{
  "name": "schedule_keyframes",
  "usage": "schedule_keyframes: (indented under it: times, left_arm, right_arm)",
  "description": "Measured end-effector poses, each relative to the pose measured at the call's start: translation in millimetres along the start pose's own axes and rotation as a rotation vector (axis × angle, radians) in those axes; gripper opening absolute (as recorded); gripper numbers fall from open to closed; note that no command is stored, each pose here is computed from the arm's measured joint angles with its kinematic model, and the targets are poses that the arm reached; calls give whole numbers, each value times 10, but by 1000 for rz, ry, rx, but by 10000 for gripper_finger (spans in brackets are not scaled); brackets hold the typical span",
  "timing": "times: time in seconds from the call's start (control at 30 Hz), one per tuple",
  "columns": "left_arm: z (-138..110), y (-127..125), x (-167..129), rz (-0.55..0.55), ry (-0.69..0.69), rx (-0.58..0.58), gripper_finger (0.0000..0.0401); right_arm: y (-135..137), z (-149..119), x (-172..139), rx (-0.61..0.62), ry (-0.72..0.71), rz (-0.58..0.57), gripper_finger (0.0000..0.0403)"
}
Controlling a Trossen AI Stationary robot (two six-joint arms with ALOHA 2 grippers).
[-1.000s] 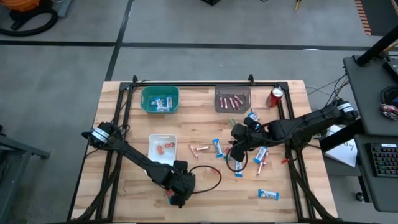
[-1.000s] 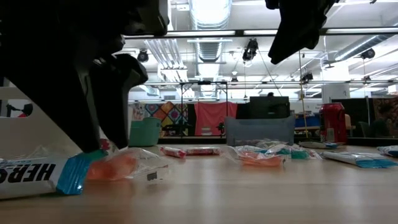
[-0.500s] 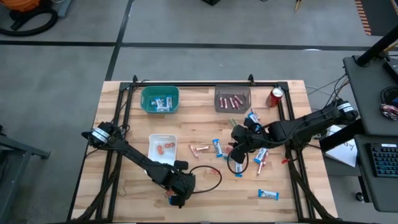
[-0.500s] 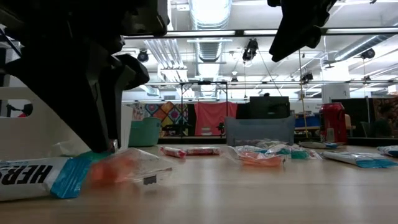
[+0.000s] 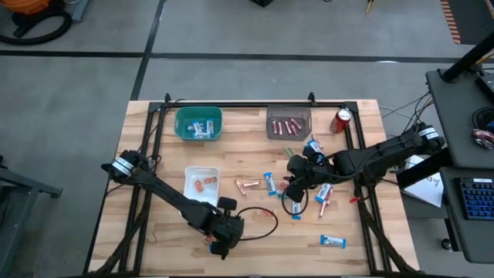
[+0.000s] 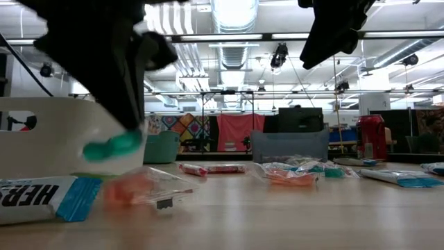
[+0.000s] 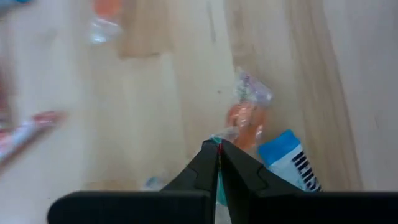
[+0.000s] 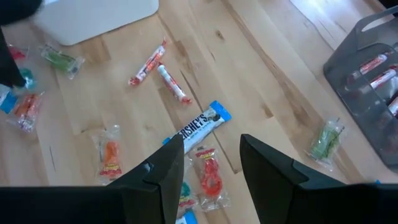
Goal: Sort candy
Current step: Put the blue gummy candy into the white bin
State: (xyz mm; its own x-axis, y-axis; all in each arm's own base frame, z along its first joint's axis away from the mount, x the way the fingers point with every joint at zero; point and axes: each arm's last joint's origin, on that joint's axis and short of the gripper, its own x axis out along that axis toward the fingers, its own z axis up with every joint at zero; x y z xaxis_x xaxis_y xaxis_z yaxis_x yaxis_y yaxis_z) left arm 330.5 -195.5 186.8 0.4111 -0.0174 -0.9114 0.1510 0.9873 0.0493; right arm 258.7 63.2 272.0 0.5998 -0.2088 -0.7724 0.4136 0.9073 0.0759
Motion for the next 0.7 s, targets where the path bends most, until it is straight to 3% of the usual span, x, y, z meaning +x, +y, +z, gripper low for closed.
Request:
schedule_keyframes:
  times: [0.13,0.37,0.57,0.7]
  left_arm:
    - [44,53,-230,59,-22,22,1]
    - [30,175,-717,61,-131,38,0]
    - [-158,345,-1132,93,-130,13,0]
    - [-391,482,-1165,132,-85,-49,0]
  right_arm:
    - [0,1,0,0,-2,-2,148]
    - [-4,5,0,1,-13,-16,148]
    - [0,10,1,5,-21,-13,148]
    - [6,26,6,5,-49,-19,148]
